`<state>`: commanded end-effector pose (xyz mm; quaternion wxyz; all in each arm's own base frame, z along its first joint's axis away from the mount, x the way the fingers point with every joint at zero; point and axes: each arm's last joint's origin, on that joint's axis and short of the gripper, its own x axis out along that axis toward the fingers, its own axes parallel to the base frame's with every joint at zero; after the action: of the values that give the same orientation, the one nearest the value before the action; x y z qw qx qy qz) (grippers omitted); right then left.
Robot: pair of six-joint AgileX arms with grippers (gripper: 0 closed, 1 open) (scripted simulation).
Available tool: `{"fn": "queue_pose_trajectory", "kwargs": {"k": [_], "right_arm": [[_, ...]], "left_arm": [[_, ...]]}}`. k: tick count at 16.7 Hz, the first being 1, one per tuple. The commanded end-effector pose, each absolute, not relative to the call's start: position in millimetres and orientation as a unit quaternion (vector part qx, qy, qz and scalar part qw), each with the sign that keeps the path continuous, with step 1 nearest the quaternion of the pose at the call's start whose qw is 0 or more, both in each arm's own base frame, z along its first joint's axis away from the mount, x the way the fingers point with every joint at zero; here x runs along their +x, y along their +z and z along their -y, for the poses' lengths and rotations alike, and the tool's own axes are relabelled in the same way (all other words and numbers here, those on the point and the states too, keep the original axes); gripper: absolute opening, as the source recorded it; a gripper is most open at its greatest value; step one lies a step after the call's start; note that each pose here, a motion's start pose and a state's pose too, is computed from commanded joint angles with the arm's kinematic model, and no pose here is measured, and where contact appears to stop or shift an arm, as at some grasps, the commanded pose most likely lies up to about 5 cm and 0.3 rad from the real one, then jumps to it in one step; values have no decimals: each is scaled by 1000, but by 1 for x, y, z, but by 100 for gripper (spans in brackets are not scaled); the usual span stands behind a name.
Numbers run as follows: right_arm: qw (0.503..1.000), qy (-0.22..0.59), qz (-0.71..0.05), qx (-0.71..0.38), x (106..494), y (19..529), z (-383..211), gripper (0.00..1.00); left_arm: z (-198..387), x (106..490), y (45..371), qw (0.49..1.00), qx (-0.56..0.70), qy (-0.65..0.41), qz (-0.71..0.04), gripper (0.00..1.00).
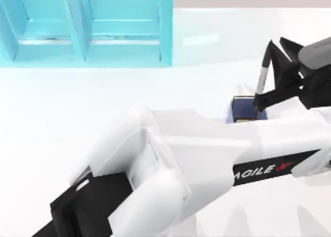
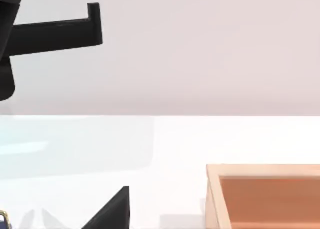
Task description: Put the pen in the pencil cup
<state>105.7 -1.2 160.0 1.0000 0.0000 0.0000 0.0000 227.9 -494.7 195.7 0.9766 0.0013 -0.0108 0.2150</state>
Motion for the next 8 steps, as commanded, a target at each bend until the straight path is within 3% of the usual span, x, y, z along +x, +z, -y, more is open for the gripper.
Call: {"fn": "queue_pose_trajectory", "kwargs": {"k": [7, 8], "right_arm": [[1000, 0, 0, 0, 106, 160, 1, 100], [1000, 0, 0, 0, 106, 160, 1, 100]], "left_arm": [[495, 228, 196, 977, 1, 215, 11, 98], [495, 228, 196, 977, 1, 215, 11, 100]]}}
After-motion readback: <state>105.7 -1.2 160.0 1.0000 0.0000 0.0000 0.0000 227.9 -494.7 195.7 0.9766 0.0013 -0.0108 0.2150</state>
